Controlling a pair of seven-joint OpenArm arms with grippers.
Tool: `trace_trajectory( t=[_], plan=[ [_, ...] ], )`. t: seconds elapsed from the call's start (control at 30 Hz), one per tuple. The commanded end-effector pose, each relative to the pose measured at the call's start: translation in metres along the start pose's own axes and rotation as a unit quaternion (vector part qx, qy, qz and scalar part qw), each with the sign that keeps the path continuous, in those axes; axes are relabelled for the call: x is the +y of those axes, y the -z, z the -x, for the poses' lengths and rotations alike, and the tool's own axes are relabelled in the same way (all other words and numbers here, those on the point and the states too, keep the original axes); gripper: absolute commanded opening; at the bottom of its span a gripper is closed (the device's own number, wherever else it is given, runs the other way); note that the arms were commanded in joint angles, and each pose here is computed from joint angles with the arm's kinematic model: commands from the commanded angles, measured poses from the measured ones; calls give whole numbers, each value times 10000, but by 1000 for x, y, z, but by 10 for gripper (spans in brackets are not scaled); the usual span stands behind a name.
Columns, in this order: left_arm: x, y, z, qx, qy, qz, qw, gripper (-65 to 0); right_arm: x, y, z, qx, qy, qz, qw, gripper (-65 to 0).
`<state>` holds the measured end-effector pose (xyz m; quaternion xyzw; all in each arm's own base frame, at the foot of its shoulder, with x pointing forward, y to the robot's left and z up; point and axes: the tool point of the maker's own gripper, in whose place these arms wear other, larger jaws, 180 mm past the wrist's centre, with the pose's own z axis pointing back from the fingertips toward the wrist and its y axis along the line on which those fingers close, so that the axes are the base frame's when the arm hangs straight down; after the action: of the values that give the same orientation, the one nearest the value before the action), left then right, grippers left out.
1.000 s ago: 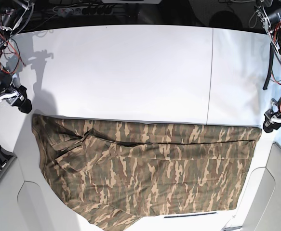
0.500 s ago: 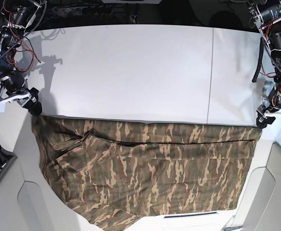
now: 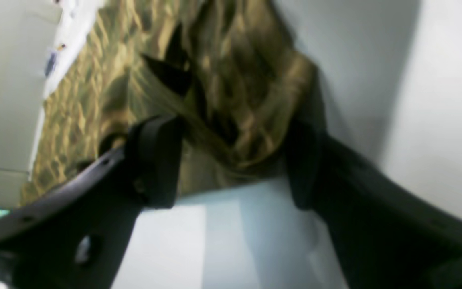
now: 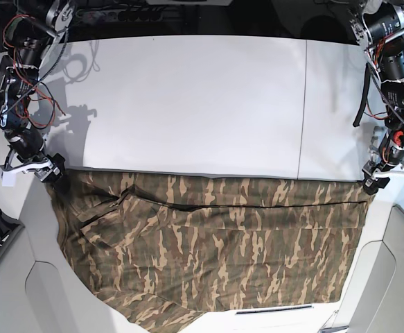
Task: Fold the T-shirt properly
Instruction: 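Raise both grippers holding the shirt edge higher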
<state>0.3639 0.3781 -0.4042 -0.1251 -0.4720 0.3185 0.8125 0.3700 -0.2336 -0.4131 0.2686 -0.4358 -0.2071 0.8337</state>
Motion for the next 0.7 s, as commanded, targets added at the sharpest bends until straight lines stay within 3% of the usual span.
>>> trace_trajectory(
  t=[0.0, 0.3, 0.37, 0.43, 0.57, 0.6, 0.67],
  plan=[
    [-3, 2, -10, -62, 31, 9, 10000, -284, 2, 2, -13, -70, -58, -7, 10000, -242],
    [-26, 14, -5, -102, 418, 177, 9989, -286, 14, 18, -26, -134, -4, -125, 9998, -245],
    [-28, 15, -3, -80, 468, 192, 9987, -318, 14, 18, -26, -130, -5, -125, 9998, -255],
    [-29, 16, -4, -100, 472, 200, 9986, -410, 14, 18, -27, -136, -3, -128, 9998, -344],
    [-37, 17, -9, -150, 521, 342, 9979, -638, 15, 18, -29, -202, -12, -137, 9997, -608],
    [-44, 17, -11, -164, 589, 518, 9968, -650, 16, 18, -29, -201, -26, -156, 9997, -650],
    [-61, 16, -13, -182, 750, 926, 9927, -650, 19, 18, -30, -209, -102, -241, 9994, -650]
  ],
)
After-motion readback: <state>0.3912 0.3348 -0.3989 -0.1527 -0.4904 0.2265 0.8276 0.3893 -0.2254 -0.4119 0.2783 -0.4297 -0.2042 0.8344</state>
